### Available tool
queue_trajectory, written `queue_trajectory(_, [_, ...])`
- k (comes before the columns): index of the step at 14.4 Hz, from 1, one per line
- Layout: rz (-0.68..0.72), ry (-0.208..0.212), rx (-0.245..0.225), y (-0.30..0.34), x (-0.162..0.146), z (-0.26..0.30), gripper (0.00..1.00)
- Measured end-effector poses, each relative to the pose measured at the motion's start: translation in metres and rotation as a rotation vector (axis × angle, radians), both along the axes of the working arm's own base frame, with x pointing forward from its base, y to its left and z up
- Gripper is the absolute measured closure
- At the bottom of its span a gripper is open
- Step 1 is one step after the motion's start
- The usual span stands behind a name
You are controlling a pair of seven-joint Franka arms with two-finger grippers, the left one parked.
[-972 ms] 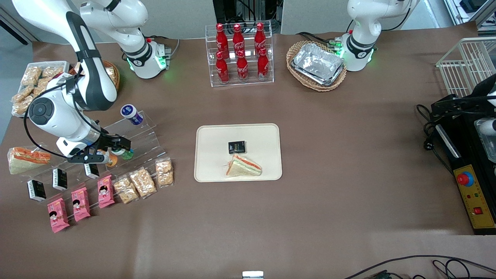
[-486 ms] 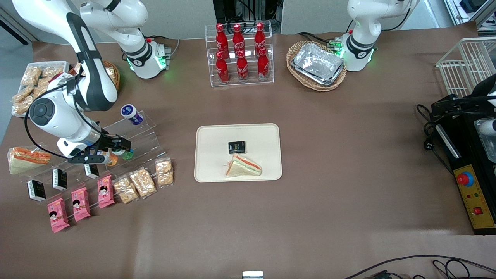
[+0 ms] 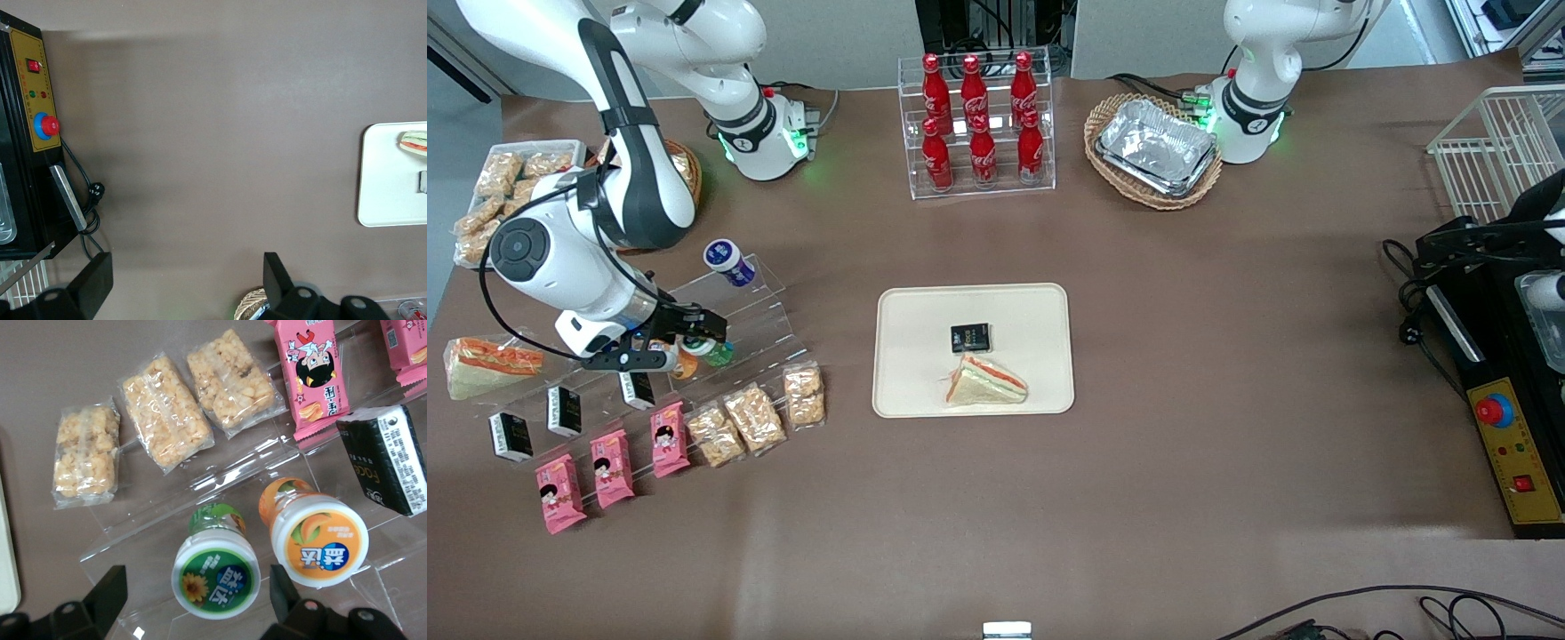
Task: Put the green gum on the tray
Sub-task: 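Lower the right gripper and close it around the green-labelled bottle, then lift the green-labelled bottle and carry it over the cream tray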
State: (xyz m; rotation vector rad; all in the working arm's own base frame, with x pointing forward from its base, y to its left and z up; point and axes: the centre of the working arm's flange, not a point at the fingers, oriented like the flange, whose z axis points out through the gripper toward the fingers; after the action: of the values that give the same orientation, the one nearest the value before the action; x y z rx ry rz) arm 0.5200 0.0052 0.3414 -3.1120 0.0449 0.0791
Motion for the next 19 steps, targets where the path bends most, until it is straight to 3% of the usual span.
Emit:
queue_trajectory(11, [-0.008, 0.040, 0.000, -0.004, -0.009, -0.016, 0.04])
queue_trajectory(19, [-0.008, -0.005, -0.001, -0.003, 0.000, -0.032, 0.07])
